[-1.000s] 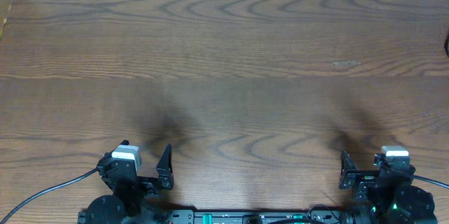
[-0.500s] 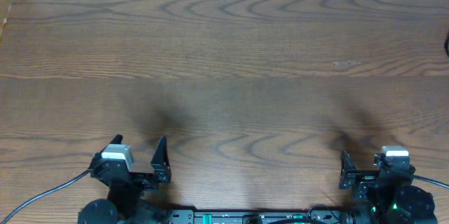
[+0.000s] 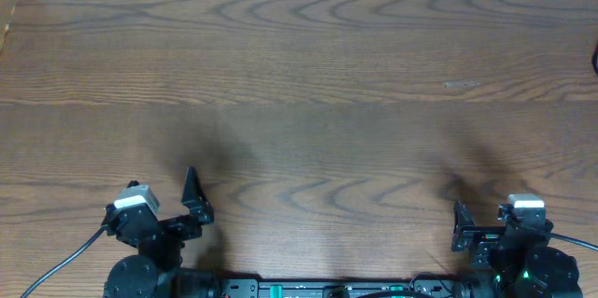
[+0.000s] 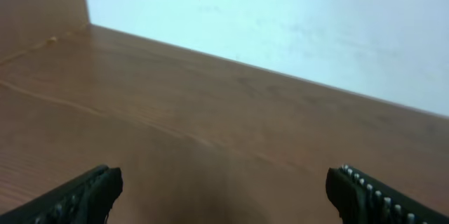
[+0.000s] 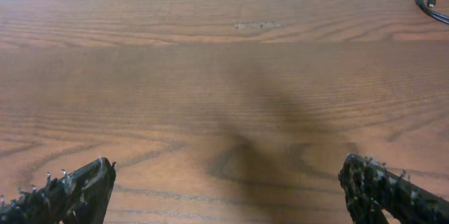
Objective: Untangle cables
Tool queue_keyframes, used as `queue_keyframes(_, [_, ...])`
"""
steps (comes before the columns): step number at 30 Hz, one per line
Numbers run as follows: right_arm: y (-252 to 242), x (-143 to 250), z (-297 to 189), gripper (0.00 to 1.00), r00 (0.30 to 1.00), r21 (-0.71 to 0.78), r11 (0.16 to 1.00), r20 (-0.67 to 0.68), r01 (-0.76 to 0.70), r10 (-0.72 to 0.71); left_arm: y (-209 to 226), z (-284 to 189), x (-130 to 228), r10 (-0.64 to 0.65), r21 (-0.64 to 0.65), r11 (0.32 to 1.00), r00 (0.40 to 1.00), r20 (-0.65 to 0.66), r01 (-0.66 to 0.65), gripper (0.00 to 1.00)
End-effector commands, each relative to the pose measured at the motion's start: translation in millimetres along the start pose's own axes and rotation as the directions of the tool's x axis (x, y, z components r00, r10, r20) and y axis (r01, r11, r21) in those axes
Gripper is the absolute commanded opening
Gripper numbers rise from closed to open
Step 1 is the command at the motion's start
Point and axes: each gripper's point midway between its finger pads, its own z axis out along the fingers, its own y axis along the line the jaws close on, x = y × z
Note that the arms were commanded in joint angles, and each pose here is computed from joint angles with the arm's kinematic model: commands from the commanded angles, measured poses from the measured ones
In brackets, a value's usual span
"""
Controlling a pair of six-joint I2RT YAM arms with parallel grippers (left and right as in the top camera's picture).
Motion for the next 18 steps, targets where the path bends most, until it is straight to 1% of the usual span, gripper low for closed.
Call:
queue_keyframes(1, [-2,1,0,0.99,1.0,0.011,1.0,-0.003,0.005,-0.005,8,8,7,-0.037,-0.04,0.999,0.999,0.011,0.037,0.98])
queue_keyframes(6, [-2,1,0,0.99,1.0,0.01,1.0,-0.003,0.005,-0.005,26,25,27,-0.132,-0.121,0.984,0.991,0.014,0.133,0.98])
queue_keyframes(11, [-2,1,0,0.99,1.0,0.011,1.0,-0.003,0.005,-0.005,38,40,52,-0.196,-0.17,0.966,0.981,-0.004,0.192,0.98])
queue_keyframes(18, [-2,1,0,0.99,1.0,0.011,1.0,-0.004,0.005,-0.005,46,54,87,-0.203,-0.202,0.961,0.978,-0.055,0.189,0.98])
